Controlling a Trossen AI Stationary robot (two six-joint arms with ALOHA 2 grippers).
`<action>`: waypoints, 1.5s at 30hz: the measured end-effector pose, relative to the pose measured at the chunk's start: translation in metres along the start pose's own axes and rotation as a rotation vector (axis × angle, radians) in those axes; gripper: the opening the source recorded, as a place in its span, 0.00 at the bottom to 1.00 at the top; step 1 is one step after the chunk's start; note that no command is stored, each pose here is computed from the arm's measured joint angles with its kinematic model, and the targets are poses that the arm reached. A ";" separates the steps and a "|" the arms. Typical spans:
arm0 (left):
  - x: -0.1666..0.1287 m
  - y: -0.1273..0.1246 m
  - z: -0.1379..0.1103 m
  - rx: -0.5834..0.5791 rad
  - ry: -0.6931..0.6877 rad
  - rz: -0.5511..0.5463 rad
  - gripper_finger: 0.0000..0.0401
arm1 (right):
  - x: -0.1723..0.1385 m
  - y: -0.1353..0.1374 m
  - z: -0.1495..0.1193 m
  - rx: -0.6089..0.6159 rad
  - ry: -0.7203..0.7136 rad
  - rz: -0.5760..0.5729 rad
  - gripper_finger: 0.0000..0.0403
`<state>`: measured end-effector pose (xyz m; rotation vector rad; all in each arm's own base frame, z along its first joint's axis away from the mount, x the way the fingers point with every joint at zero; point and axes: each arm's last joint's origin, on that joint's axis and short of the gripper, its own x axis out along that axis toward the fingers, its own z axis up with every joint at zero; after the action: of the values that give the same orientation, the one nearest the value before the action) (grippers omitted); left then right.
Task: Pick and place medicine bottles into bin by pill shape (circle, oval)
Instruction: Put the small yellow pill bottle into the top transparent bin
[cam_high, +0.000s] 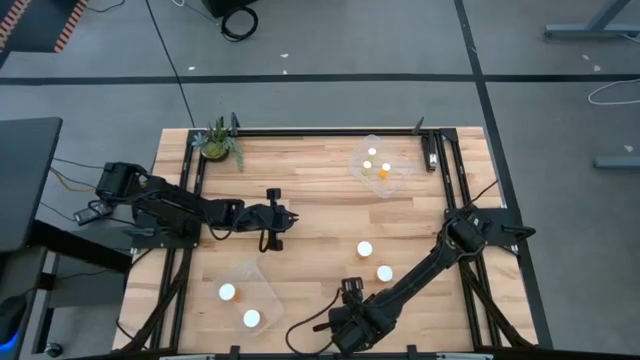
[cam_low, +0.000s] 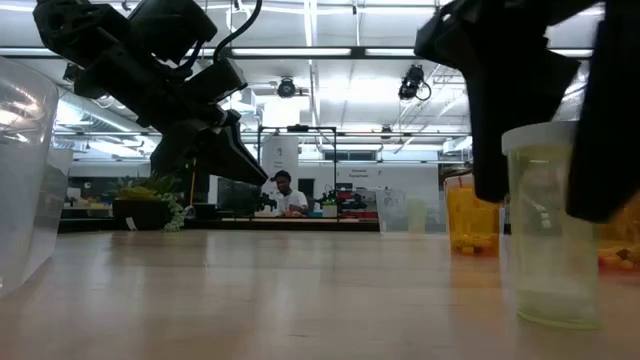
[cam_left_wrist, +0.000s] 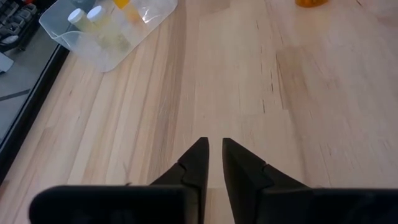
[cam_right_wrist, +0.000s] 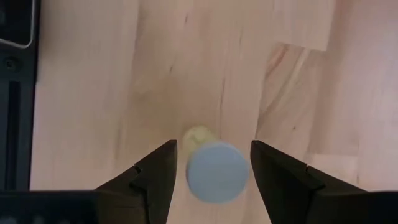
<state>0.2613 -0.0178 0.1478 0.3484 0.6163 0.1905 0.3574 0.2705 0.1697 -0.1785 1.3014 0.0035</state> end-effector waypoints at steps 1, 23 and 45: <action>0.000 0.000 0.000 0.000 -0.001 0.000 0.14 | 0.001 0.000 -0.001 -0.001 0.001 0.001 0.52; 0.000 0.000 0.000 0.000 -0.001 0.001 0.14 | -0.023 -0.036 0.007 0.034 0.074 -0.054 0.35; 0.000 0.000 0.000 -0.004 -0.004 0.001 0.14 | -0.120 -0.236 -0.051 0.250 -0.036 -0.353 0.32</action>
<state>0.2615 -0.0178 0.1481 0.3453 0.6119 0.1918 0.3003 0.0424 0.3027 -0.1911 1.2088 -0.4528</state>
